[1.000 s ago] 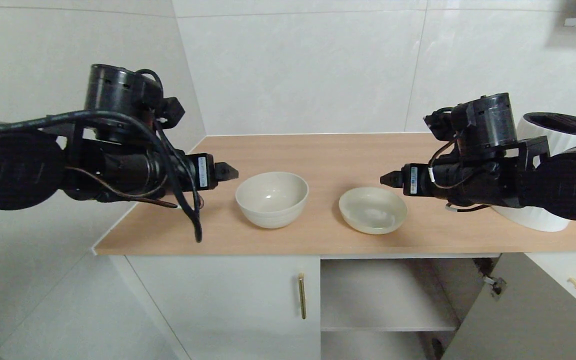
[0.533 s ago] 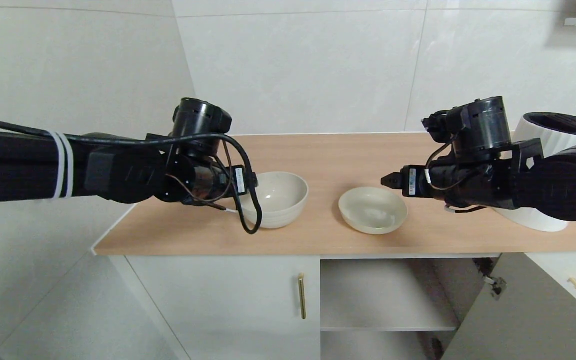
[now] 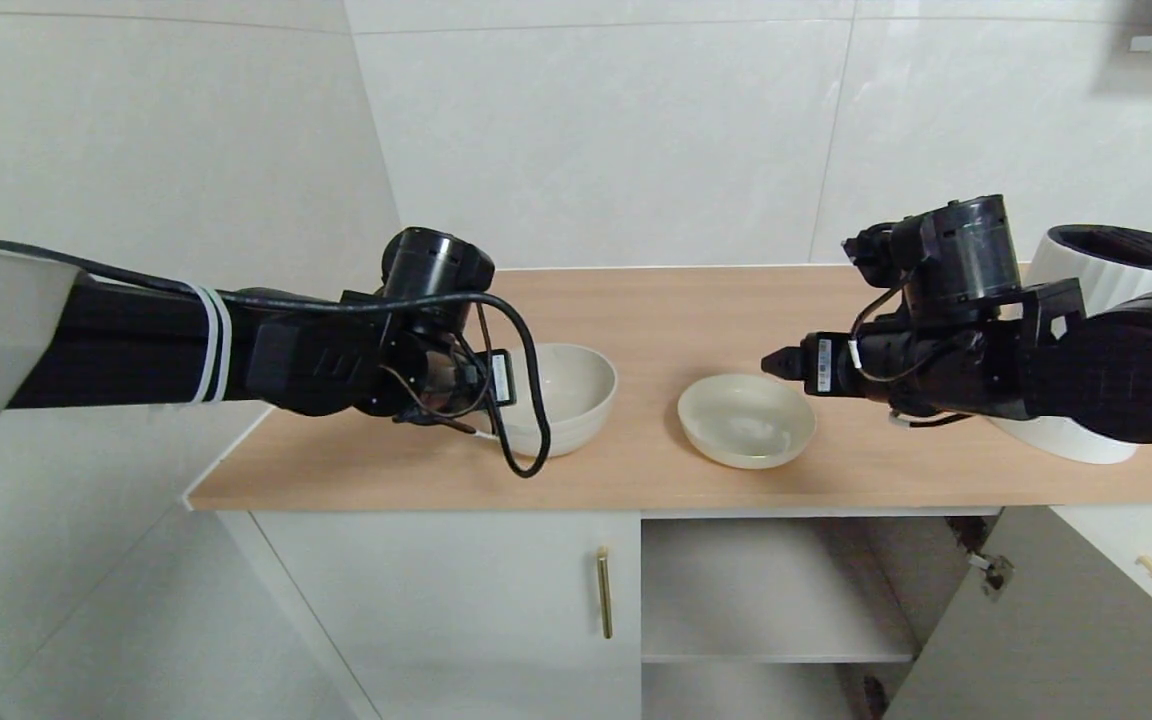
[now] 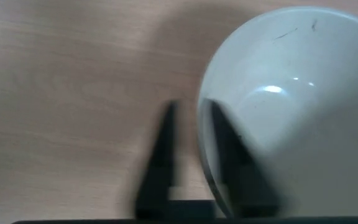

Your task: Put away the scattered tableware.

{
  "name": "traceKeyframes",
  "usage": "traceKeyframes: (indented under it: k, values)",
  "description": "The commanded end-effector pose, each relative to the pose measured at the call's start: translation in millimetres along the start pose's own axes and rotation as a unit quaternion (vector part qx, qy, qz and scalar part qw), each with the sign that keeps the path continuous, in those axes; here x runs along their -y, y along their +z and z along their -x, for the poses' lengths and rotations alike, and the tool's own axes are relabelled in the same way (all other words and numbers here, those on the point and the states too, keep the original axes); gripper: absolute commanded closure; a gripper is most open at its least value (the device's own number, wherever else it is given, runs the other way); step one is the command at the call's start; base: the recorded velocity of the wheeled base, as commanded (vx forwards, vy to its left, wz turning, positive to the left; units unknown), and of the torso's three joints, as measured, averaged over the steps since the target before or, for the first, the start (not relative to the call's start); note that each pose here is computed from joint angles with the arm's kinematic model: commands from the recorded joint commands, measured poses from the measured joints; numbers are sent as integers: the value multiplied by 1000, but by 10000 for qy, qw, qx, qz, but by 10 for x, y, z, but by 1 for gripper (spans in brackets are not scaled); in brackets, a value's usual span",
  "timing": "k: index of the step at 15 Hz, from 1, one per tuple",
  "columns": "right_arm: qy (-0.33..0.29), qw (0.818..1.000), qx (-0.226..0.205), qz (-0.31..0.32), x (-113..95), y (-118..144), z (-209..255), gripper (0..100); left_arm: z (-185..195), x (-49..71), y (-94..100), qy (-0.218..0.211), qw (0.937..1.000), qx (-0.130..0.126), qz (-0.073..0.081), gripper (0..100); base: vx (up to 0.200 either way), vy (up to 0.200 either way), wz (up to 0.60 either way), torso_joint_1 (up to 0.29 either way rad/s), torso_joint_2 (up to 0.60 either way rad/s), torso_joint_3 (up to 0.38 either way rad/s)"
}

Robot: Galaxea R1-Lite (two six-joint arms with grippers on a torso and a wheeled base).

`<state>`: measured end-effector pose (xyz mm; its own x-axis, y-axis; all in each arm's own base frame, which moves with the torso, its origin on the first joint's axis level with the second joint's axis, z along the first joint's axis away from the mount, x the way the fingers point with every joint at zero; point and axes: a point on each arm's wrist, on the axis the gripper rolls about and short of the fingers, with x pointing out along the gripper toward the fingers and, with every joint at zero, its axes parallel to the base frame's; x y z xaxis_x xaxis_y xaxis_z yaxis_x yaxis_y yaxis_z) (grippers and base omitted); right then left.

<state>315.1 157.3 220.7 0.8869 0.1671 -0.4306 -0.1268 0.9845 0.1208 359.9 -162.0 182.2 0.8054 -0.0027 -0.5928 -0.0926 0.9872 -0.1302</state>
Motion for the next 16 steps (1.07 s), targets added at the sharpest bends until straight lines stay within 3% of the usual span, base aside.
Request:
traceKeyframes:
  k: [1, 3, 6, 7, 8, 10, 16]
  values:
    - [4, 10000, 2, 7, -3, 1, -4, 0, -6, 9, -9, -3, 10000, -14, -11, 100, 0, 0, 0, 0, 0, 0]
    - [-5, 10000, -33, 32, -3, -11, -14, 0, 94, -5, 50, -47, 9999, 101, 41, 100, 0, 0, 0, 0, 0, 0]
    - [-126, 9990, -401, 149, -5, -80, -110, 0, 669, -124, 258, -368, 9971, 583, 321, 100, 0, 0, 0, 0, 0, 0]
    - [-135, 9988, -436, 159, -6, -81, -116, 0, 710, -136, 267, -397, 9968, 609, 332, 100, 0, 0, 0, 0, 0, 0]
    - [-359, 9960, -782, 247, 11, -107, -161, 0, 1026, -230, 328, -633, 9937, 820, 423, 100, 0, 0, 0, 0, 0, 0]
    - [-526, 9928, -1026, 312, 22, -127, -199, 0, 1218, -296, 361, -749, 9912, 973, 485, 100, 0, 0, 0, 0, 0, 0]
    - [-707, 9901, -1199, 165, 80, -208, -482, 0, 1253, -316, 348, -751, 9912, 980, 480, 100, 0, 0, 0, 0, 0, 0]
